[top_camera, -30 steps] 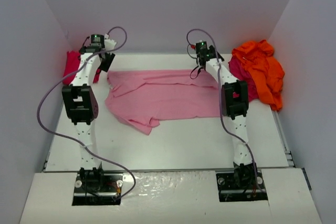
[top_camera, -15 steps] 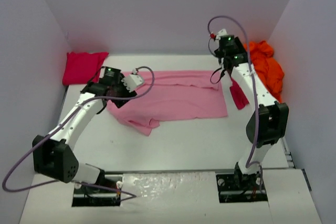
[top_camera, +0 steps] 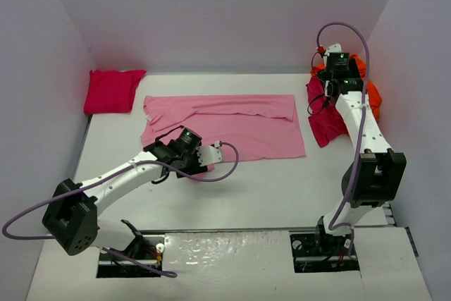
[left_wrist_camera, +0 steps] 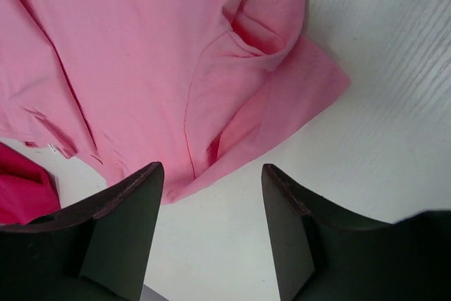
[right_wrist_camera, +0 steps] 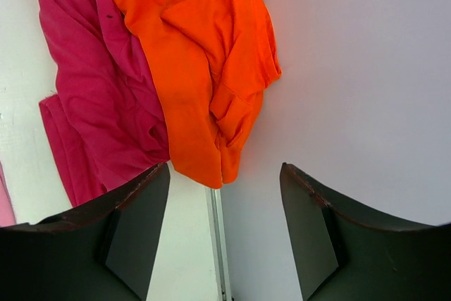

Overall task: Fold and stack the t-shirts
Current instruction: Fold the tshirt

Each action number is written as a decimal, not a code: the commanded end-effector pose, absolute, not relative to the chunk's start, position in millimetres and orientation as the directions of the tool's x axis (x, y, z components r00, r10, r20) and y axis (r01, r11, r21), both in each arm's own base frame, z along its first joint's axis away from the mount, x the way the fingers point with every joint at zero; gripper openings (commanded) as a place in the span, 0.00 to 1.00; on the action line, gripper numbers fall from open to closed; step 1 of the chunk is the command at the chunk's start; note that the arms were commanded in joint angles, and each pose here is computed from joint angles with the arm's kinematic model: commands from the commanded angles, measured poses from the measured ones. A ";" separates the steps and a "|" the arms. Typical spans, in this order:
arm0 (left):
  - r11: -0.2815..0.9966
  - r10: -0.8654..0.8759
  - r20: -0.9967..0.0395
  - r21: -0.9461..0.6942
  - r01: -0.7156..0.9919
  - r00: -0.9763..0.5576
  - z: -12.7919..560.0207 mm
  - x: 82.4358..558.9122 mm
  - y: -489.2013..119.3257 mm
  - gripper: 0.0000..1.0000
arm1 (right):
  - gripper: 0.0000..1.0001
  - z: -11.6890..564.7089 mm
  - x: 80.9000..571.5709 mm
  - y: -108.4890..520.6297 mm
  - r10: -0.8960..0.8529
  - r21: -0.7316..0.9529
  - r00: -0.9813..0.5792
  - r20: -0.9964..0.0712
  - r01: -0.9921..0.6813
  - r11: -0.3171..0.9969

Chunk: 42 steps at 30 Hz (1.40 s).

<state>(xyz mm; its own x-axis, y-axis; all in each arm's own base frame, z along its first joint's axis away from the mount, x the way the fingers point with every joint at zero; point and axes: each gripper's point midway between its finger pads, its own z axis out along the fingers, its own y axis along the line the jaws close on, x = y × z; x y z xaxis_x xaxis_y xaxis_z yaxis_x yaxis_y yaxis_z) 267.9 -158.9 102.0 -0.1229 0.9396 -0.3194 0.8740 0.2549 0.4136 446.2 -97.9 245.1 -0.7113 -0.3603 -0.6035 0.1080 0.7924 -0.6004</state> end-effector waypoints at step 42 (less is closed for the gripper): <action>0.125 0.958 -0.285 0.405 0.906 -0.004 44.9 259.2 -205.5 0.54 | 0.62 243.5 418.9 -98.1 -0.314 -0.567 -0.712 -0.628 0.142 0.811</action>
